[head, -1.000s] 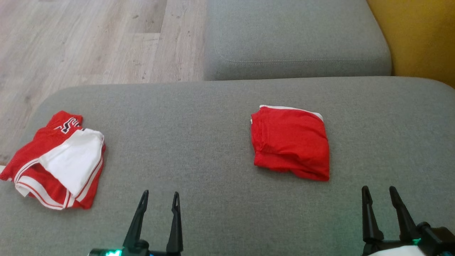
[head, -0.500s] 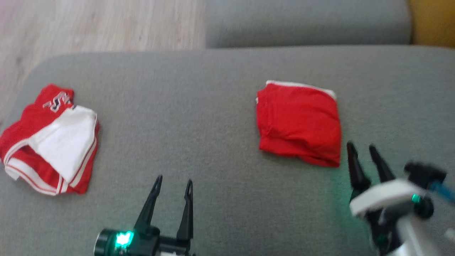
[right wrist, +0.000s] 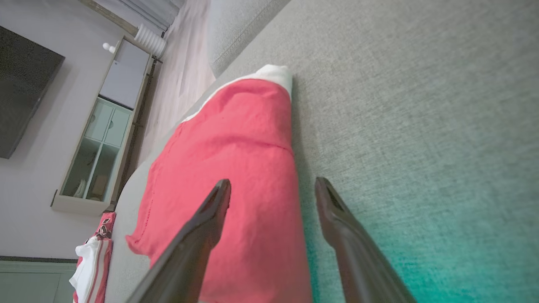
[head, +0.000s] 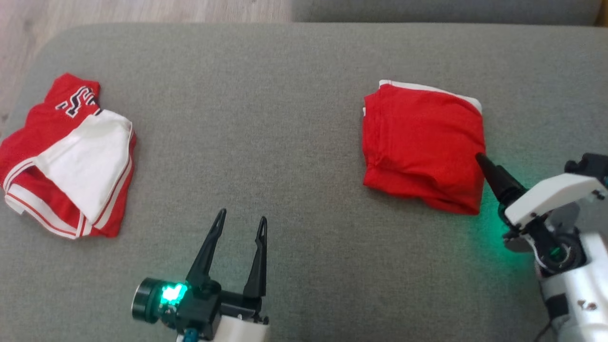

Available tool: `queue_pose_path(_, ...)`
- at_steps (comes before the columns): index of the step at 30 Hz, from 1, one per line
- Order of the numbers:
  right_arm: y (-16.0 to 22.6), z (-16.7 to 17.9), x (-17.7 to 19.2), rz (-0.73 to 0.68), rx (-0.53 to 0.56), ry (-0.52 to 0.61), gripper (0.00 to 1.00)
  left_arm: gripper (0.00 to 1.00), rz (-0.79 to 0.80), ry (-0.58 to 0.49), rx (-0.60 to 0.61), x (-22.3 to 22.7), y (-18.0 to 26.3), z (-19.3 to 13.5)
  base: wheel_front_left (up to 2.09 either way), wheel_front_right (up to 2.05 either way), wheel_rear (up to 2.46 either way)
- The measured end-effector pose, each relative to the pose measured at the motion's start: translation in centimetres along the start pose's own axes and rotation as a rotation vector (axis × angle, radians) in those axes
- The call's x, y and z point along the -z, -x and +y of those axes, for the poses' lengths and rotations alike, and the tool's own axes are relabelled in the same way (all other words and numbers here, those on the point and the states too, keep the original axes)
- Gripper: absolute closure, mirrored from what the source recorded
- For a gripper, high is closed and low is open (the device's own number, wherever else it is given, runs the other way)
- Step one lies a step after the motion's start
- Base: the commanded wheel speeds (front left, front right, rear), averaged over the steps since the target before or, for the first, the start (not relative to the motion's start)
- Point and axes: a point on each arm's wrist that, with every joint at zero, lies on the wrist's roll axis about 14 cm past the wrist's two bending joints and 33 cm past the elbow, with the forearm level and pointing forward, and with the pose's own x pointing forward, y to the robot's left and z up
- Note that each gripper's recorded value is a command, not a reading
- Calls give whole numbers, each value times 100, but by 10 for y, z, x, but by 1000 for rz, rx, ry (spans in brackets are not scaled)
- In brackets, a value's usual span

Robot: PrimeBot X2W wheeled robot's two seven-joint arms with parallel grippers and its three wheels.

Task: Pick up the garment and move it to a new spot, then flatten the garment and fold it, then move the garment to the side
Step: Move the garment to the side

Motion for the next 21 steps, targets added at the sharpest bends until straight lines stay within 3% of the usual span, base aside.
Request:
queue_pose_path(6, -17, -6, -3, 27, 0, -95, 1, 0, 8, 0, 20, 4, -13, -2, 0, 0, 0)
queue_pose_path(7, -20, -6, -4, 31, -5, -111, 18, 0, 8, 1, 25, 4, -15, -3, 0, 0, 0)
queue_pose_path(8, -22, -4, -5, 34, -12, -121, 45, 0, 10, 1, 30, 5, -16, -5, 0, 0, 0)
queue_pose_path(9, -24, -2, -6, 39, -20, -133, 62, 0, 12, 1, 34, 5, -17, -6, 0, 0, 0)
queue_pose_path(10, -26, -1, -7, 40, -26, -143, 85, 0, 12, 2, 38, 6, -19, -6, 0, 0, 0)
queue_pose_path(11, -27, 1, -7, 43, -33, -152, 100, 0, 13, 2, 39, 6, -20, -6, 0, 0, 0)
queue_pose_path(16, -27, 1, -9, 43, -37, -137, 100, 0, 19, 4, 45, 8, -22, -8, 0, 0, 0)
queue_pose_path(21, -14, -32, -32, -3, 63, 60, 100, 0, 27, 10, 66, 12, -27, -14, 0, 0, 0)
